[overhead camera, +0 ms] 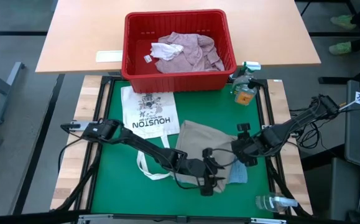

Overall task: Fold laundry
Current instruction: Stack the folded gray shorts on top of the folded light blue pants

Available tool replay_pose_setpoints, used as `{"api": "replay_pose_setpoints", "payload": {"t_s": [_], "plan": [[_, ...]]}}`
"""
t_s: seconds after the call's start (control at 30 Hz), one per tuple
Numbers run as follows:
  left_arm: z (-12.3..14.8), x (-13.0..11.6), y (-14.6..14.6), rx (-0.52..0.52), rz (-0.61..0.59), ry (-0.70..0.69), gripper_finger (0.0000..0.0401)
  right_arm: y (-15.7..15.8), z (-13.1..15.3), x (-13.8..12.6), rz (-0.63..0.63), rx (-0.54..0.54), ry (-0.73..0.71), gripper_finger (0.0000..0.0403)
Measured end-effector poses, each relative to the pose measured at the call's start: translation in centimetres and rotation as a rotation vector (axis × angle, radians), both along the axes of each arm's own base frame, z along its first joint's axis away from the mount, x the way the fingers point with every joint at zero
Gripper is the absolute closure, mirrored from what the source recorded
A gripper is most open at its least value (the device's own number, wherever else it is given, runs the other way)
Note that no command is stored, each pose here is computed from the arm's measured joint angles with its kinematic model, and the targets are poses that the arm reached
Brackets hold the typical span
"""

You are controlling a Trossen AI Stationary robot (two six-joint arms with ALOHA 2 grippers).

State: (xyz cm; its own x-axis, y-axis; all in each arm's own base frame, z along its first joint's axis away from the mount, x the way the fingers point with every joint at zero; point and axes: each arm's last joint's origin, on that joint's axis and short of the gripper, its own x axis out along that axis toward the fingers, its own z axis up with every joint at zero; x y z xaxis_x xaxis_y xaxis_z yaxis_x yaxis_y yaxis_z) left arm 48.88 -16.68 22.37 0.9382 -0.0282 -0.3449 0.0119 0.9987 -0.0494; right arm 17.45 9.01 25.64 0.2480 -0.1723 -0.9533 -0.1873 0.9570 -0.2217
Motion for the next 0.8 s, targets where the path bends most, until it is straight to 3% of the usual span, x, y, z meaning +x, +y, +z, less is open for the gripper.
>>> {"api": "replay_pose_setpoints", "payload": {"t_s": [0.17,0.47,0.63,0.8], "plan": [[3.0,-2.0,0.8,0.055,0.006,0.102,0.0236,0.5,1.9,0.2,0.017,0.114,0.007,0.0225],[5.2,-5.4,0.0,0.109,-0.046,0.269,0.0238,3.0,3.3,1.6,0.132,0.483,-0.079,0.0226],[5.0,-6.2,-1.4,0.124,-0.078,0.294,0.0238,5.7,2.2,1.9,0.237,0.489,-0.154,0.0226],[4.9,-6.4,-2.1,0.130,-0.087,0.294,0.0238,7.8,1.2,1.9,0.305,0.400,-0.197,0.0226]]}}
